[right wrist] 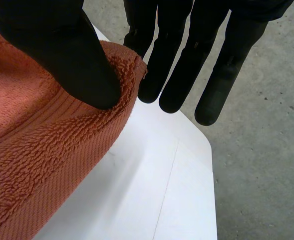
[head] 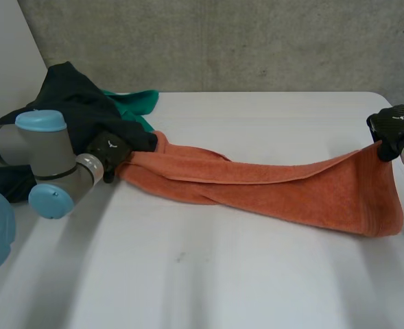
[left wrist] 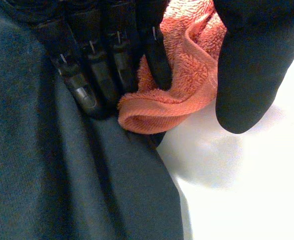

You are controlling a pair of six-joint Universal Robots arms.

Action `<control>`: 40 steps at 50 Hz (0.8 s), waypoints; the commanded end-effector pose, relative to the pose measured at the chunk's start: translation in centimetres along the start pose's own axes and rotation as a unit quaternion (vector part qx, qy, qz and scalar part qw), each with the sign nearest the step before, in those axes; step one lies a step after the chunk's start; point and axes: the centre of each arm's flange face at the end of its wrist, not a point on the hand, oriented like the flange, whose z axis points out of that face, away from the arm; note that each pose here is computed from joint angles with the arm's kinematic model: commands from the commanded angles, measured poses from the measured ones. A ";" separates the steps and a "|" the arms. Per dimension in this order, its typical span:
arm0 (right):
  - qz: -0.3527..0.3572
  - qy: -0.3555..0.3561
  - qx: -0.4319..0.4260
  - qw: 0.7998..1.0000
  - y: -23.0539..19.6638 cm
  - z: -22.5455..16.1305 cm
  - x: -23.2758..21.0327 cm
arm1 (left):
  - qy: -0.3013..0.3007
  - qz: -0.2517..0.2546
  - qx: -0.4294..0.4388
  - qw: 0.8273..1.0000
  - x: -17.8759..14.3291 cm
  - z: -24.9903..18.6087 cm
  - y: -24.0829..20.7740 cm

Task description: Fold the laundry.

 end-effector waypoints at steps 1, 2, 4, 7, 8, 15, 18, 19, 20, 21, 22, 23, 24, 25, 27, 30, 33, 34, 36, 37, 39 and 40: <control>0.000 -0.001 0.003 1.000 -0.1 0.1 0.1 | -0.010 0.007 0.000 1.000 0.0 0.6 -0.3; -0.001 0.000 0.003 1.000 -0.1 0.1 0.2 | -0.015 0.008 0.002 1.000 -0.2 0.7 -0.4; 0.000 0.002 0.004 1.000 -0.2 0.0 0.4 | -0.031 0.005 0.001 1.000 -0.8 0.6 -0.8; 0.001 0.009 0.004 1.000 -0.4 0.0 1.0 | -0.053 -0.006 -0.005 0.999 -1.9 0.1 -1.5; 0.001 0.016 0.006 1.000 -0.6 -0.1 1.6 | -0.073 -0.016 -0.001 0.997 -3.2 -0.6 -2.6; -0.033 0.034 -0.015 0.999 -2.4 -3.1 5.4 | -0.081 -0.100 0.029 0.991 -8.3 -8.5 -8.1; -0.063 0.036 -0.022 0.997 -3.3 -4.6 7.1 | -0.071 -0.129 0.040 0.988 -10.0 -12.3 -9.4; -0.085 0.036 -0.017 0.996 -4.1 -5.6 8.0 | -0.066 -0.144 0.051 0.986 -10.9 -15.0 -10.4; -0.095 0.037 -0.014 0.995 -4.6 -6.2 8.5 | -0.063 -0.152 0.055 0.985 -11.3 -16.4 -10.7; -0.104 0.041 -0.008 0.994 -5.1 -6.7 9.0 | -0.060 -0.159 0.061 0.984 -11.6 -17.7 -11.2; -0.113 0.045 0.001 0.993 -5.8 -7.3 9.5 | -0.058 -0.165 0.065 0.982 -11.9 -18.8 -11.5; -0.121 0.058 0.017 0.991 -7.1 -8.3 10.4 | -0.057 -0.174 0.079 0.980 -12.6 -21.1 -12.2; -0.121 0.063 0.025 0.990 -7.7 -8.7 10.7 | -0.056 -0.179 0.086 0.978 -12.9 -22.0 -12.5; -0.120 0.070 0.035 0.990 -8.3 -9.2 11.1 | -0.055 -0.185 0.095 0.977 -13.1 -22.8 -12.9; -0.104 0.083 0.058 0.989 -9.7 -10.4 11.9 | -0.061 -0.202 0.121 0.970 -14.0 -24.6 -13.8; -0.083 0.094 0.066 0.990 -10.2 -11.1 12.7 | -0.068 -0.240 0.141 0.958 -14.8 -25.6 -14.2; -0.077 0.071 0.044 0.994 -8.9 -10.9 12.7 | -0.059 -0.277 0.127 0.951 -14.6 -24.4 -13.3; -0.079 0.065 0.039 0.994 -8.5 -10.7 12.7 | -0.053 -0.280 0.119 0.951 -14.3 -24.0 -13.0; -0.076 0.041 0.019 0.996 -7.0 -9.7 12.3 | -0.032 -0.278 0.095 0.955 -13.3 -22.1 -12.2; -0.075 0.033 0.013 0.997 -6.5 -9.3 12.0 | -0.023 -0.277 0.085 0.957 -12.8 -21.4 -11.8; -0.082 -0.001 0.004 0.997 -5.6 -7.8 10.4 | -0.003 -0.272 0.049 0.961 -11.3 -19.1 -10.5; -0.085 -0.009 -0.002 0.996 -5.3 -7.1 9.9 | 0.005 -0.267 0.021 0.963 -10.4 -17.4 -9.2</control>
